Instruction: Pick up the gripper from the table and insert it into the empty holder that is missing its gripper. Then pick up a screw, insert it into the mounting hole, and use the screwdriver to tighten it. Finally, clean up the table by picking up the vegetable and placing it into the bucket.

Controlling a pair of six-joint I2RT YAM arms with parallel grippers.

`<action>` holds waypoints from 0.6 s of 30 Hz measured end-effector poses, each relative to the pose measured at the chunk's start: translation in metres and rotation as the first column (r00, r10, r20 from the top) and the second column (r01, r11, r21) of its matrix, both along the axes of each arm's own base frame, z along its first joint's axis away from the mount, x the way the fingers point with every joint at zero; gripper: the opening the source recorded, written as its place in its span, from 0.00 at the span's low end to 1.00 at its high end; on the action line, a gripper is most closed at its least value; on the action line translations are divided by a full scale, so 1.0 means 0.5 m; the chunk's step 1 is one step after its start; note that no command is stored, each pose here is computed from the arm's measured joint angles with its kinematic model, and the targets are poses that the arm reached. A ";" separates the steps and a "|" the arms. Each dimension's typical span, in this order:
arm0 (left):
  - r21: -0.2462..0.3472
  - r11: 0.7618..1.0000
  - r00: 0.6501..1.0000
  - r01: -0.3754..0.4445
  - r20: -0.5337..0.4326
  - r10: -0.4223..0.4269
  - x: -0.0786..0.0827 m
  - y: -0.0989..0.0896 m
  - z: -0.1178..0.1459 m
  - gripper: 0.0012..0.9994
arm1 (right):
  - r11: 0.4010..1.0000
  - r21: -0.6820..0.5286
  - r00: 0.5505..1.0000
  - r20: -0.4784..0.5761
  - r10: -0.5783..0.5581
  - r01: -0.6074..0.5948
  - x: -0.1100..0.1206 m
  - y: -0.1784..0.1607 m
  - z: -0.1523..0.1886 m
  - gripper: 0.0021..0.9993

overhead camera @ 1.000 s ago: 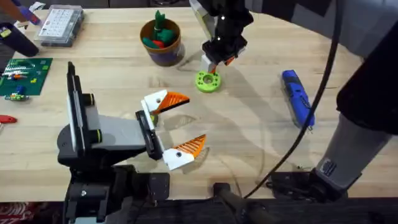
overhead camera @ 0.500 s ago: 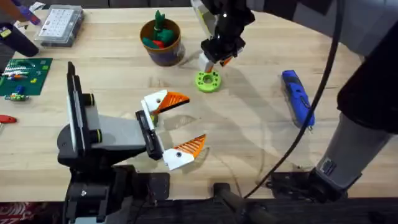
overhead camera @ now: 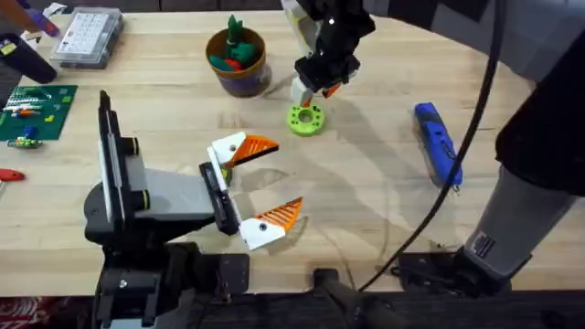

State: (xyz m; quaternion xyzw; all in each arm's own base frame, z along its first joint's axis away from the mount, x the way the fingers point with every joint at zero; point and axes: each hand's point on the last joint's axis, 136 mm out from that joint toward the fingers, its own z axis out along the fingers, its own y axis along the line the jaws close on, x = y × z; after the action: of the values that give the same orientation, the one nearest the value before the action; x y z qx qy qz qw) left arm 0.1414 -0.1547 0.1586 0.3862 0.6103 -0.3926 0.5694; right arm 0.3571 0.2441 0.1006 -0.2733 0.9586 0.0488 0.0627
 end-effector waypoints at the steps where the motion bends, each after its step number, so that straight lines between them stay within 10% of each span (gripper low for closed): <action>1: 0.000 1.000 1.000 0.000 0.000 0.000 0.000 0.000 0.000 0.99 | 1.000 0.000 1.000 0.000 0.000 0.000 0.001 0.000 -0.001 0.47; 18: 0.000 1.000 1.000 0.000 0.000 0.000 0.000 0.000 0.000 0.99 | 0.999 -0.033 0.998 -0.051 -0.022 0.020 0.011 -0.014 -0.058 0.47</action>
State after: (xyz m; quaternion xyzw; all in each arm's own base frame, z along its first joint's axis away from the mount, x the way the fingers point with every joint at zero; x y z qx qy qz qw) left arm 0.1414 -0.1547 0.1586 0.3862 0.6103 -0.3927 0.5694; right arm 0.3625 0.2370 0.0715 -0.2630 0.9634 0.0396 0.0341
